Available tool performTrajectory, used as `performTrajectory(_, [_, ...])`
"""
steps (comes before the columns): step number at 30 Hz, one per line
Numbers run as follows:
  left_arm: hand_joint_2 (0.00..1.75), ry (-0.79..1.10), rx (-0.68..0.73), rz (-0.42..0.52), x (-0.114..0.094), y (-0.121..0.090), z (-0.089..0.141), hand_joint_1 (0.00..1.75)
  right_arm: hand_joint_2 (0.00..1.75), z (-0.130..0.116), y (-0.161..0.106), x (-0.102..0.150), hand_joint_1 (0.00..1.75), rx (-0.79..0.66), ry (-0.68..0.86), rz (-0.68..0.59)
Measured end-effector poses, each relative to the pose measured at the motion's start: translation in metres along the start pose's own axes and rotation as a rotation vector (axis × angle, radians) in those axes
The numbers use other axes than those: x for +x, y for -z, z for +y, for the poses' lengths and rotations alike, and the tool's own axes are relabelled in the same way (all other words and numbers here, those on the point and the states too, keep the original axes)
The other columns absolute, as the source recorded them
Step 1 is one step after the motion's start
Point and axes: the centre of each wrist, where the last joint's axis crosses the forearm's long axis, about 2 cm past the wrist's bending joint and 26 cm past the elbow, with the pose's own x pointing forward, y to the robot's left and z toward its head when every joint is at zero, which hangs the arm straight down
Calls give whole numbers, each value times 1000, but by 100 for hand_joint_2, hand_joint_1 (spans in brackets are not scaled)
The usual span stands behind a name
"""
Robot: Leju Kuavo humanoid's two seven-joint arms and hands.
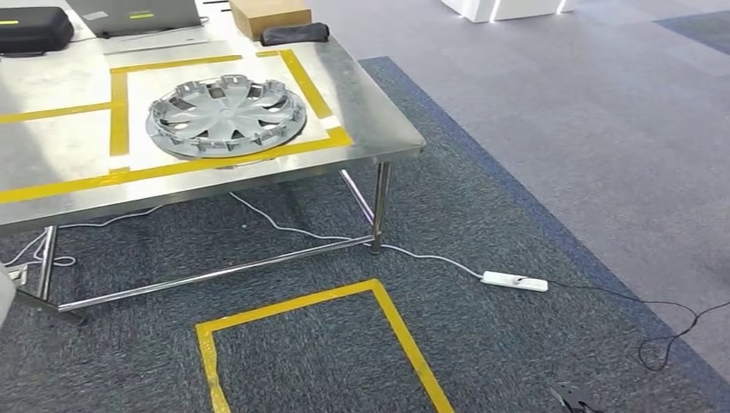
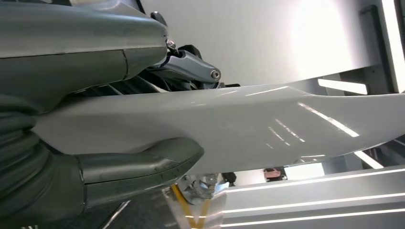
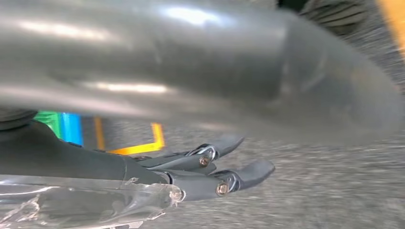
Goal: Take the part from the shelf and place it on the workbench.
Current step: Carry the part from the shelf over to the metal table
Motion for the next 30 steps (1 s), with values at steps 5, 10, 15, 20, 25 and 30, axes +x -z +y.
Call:
performTrajectory(5, [175, -1, -2, 2, 0, -1, 0, 175, 0, 0, 1, -5, 0, 1, 1, 3])
performTrajectory(10, [175, -3, -3, 6, 0, -3, 0, 175, 0, 0, 1, -10, 0, 2, 0, 10])
performTrajectory(15, [175, 8, -8, 7, 0, -2, 2, 175, 0, -1, 1, -6, 0, -1, -2, 1])
performTrajectory(20, [175, 14, -8, 12, 0, -3, 3, 175, 0, -1, 1, -6, 0, -1, -4, 0])
performTrajectory(25, [175, 17, -12, 28, -2, -6, 5, 175, 0, -2, 0, -5, 0, -3, -3, -5])
performTrajectory(30, [175, 16, -17, 33, -2, -5, 5, 175, 0, -2, 0, -1, 0, -3, -5, -19])
